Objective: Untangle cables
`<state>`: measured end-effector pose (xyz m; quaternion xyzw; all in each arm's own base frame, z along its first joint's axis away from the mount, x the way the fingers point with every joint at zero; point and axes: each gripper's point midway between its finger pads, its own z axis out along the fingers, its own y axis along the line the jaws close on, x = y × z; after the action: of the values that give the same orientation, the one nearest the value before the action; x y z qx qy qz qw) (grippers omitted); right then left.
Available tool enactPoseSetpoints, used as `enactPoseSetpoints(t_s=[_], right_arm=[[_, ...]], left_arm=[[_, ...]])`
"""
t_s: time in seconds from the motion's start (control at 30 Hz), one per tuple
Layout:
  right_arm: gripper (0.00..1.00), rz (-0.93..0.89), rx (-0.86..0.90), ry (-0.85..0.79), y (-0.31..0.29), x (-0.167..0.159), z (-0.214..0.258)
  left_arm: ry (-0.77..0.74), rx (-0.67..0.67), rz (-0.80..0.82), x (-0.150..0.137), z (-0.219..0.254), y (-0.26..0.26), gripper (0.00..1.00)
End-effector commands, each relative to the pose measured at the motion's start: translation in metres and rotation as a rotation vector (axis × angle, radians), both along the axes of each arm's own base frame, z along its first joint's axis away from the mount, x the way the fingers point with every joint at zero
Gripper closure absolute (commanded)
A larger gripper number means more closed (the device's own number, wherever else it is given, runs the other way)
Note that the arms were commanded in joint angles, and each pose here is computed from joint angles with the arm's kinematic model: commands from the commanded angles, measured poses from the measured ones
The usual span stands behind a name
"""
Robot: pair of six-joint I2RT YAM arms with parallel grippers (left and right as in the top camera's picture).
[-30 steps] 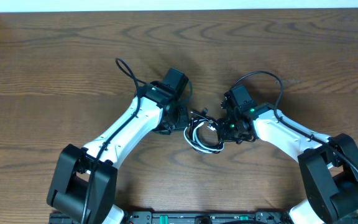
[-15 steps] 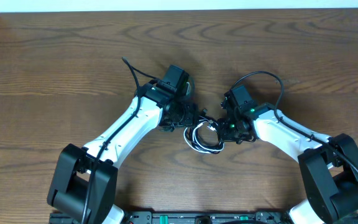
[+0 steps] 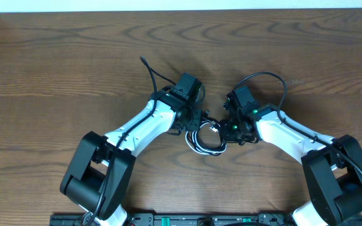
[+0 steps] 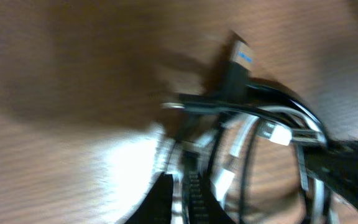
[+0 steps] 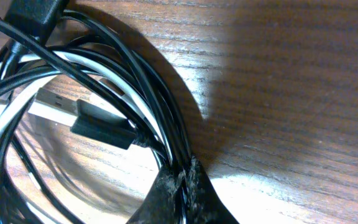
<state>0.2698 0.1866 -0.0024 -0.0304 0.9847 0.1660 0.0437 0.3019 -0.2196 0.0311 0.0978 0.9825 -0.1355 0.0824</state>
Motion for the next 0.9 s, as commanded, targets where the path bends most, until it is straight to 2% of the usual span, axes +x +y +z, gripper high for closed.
enactPoseSetpoints(t_s=[0.0,0.17,0.27,0.33,0.4,0.47,0.5,0.7,0.87], right_arm=[[0.99,-0.005,-0.086,0.051,-0.015,-0.016,-0.023],[0.99,-0.005,-0.086,0.052,-0.016,-0.017,-0.023],[0.99,-0.005,-0.085,0.051,-0.015,-0.016,-0.023],[0.99,0.031,-0.021,0.070,-0.004,-0.021,-0.019],[0.99,0.115,0.057,0.070,0.009,-0.025,-0.014],[0.99,0.189,0.145,0.062,0.022,-0.027,-0.005],[0.99,0.230,0.207,0.052,0.029,-0.026,0.004],[0.99,0.182,0.286,-0.046,0.023,0.003,0.046],[0.99,0.219,0.382,-0.243,0.018,0.019,0.108]], left_arm=[[-0.039,0.094,0.094,0.017,-0.006,0.030,0.92],[0.024,0.063,0.244,0.024,-0.004,0.058,0.92],[0.112,-0.067,0.247,0.016,0.000,0.048,0.92],[0.163,-0.139,0.229,0.009,0.004,0.038,0.92],[0.183,-0.134,0.228,0.004,0.004,0.038,0.91],[0.202,-0.119,0.212,-0.002,0.002,0.041,0.83],[0.218,-0.108,0.200,-0.007,0.001,0.043,0.83],[0.263,-0.074,0.177,-0.020,0.000,0.049,0.83],[0.265,-0.074,0.177,-0.021,0.000,0.049,0.83]])
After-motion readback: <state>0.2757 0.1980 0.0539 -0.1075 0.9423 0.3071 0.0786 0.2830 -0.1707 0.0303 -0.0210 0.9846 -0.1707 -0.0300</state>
